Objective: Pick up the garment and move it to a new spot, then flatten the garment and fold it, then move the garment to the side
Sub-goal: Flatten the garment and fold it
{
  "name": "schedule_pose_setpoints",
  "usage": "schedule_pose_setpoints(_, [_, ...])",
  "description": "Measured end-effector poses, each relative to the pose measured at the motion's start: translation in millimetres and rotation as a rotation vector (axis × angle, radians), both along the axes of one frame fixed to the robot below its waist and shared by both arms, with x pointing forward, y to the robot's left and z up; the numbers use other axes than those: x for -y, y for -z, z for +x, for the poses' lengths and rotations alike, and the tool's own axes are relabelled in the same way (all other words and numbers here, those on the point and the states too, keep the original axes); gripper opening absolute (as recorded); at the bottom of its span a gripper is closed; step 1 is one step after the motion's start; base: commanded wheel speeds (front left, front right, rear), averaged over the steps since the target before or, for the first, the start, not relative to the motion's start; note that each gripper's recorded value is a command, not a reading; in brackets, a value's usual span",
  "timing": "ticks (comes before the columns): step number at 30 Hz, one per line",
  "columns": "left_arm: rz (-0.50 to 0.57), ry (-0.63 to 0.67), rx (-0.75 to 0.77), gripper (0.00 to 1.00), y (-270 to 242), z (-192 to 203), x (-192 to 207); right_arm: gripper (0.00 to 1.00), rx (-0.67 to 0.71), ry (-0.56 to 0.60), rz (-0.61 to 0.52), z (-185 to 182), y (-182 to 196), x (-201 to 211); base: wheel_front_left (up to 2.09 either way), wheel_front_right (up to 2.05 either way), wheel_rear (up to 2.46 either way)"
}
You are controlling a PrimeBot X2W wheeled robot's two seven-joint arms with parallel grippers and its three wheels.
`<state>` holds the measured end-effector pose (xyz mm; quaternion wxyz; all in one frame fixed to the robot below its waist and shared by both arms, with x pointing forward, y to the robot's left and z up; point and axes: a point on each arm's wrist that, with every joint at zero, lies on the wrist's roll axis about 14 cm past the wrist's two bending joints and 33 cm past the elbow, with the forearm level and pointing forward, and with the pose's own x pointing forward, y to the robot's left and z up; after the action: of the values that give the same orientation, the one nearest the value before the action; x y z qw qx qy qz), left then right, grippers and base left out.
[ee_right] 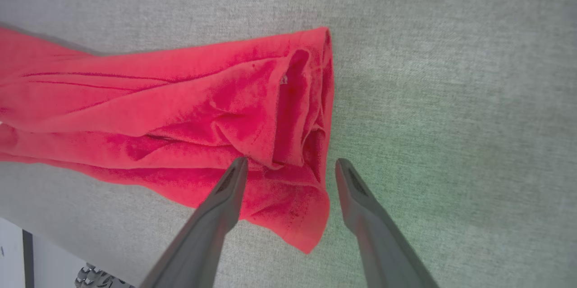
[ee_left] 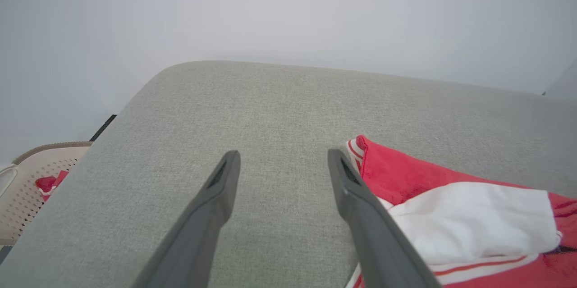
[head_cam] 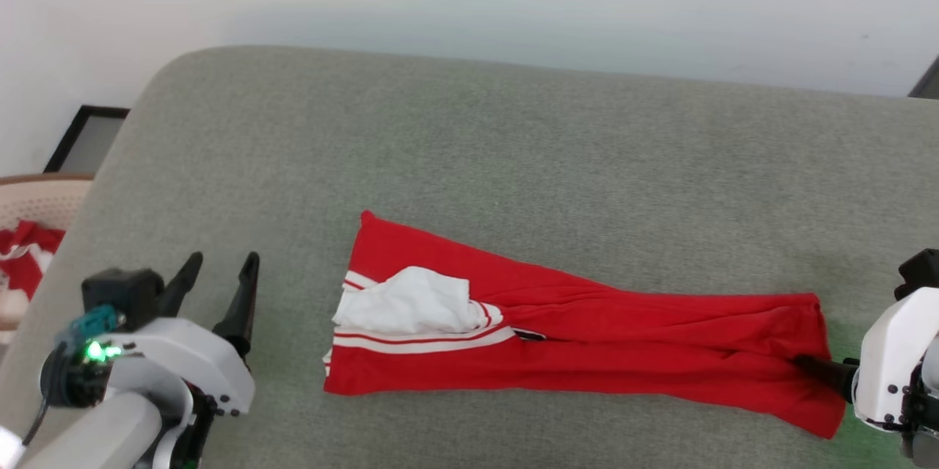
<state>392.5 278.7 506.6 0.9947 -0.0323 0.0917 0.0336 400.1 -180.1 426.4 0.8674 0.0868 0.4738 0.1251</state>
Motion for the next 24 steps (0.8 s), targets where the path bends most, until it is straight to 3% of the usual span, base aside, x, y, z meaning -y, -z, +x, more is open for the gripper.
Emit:
schedule_pose_setpoints(16, [-0.056, -0.14, 0.024, 1.0, 20.2, -20.9, -25.4, 1.0, -0.139, -0.055, -0.003, 12.1, 40.4, -24.9, 0.0, 0.0, 0.0])
schedule_pose_setpoints(17, [-0.058, -0.144, 0.027, 1.0, 20.5, -20.8, -25.9, 0.38, -0.143, -0.064, -0.009, 12.9, 41.3, -25.6, 0.0, 0.0, 0.0])
schedule_pose_setpoints(18, [-0.057, -0.143, 0.03, 1.0, 20.7, -20.5, -25.8, 0.0, -0.145, -0.066, -0.006, 13.6, 42.2, -26.0, 0.0, 0.0, 0.0])
schedule_pose_setpoints(24, [-0.061, -0.149, 0.043, 1.0, 22.3, -20.3, -27.2, 0.0, -0.145, -0.059, -0.007, 17.4, 43.7, -20.6, 0.0, 0.0, 0.0])
